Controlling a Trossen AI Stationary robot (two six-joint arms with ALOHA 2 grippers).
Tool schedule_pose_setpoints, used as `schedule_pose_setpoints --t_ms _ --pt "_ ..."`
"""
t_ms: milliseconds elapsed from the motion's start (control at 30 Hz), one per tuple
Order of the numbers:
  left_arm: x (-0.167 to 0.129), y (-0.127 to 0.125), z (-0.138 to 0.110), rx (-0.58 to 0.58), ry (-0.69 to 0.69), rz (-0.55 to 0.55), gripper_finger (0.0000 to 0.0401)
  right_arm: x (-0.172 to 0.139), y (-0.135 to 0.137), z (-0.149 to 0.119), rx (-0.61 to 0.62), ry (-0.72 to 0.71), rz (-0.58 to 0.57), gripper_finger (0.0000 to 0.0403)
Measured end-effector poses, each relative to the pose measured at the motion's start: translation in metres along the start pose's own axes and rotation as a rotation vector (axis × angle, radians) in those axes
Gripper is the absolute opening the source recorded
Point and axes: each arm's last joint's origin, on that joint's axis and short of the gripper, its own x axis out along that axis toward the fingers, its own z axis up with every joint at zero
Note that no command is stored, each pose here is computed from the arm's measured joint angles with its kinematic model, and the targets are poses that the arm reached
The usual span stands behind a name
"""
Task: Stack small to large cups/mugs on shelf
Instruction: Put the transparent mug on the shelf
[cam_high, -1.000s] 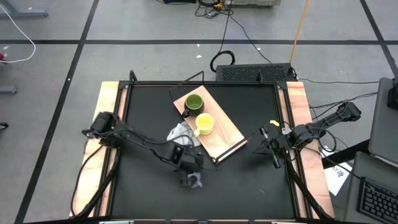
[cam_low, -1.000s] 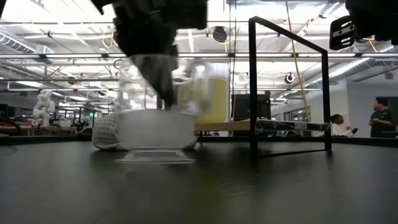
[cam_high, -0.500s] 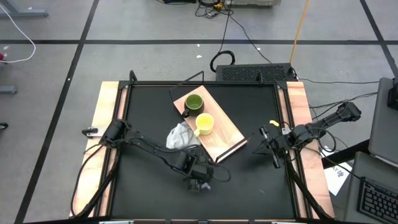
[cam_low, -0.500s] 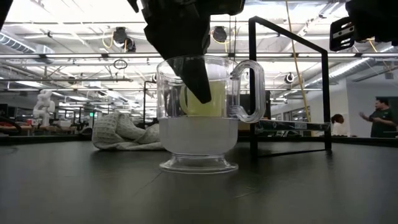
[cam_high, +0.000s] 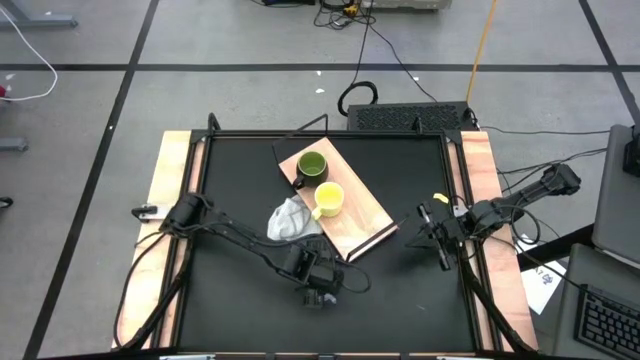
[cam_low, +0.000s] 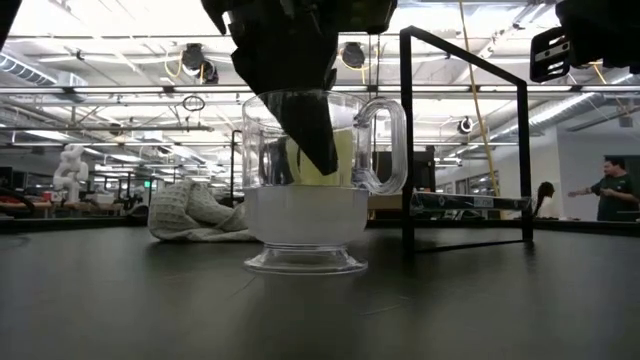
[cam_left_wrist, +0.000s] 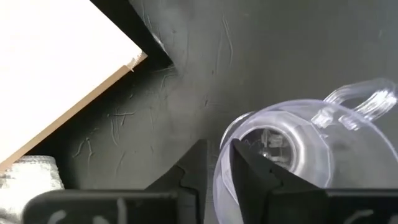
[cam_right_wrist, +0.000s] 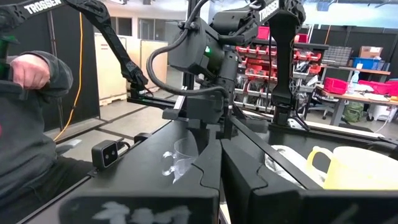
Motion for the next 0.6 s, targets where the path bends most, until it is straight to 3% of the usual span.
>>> schedule_pose_setpoints --t_ms 600 --pt "-0.0024 -0.0096 -0.0008 0.008 -0.023 -0.011 0.0175 0.0000 0.0000 0.0000 0.007 0.000 0.000 0.0000"
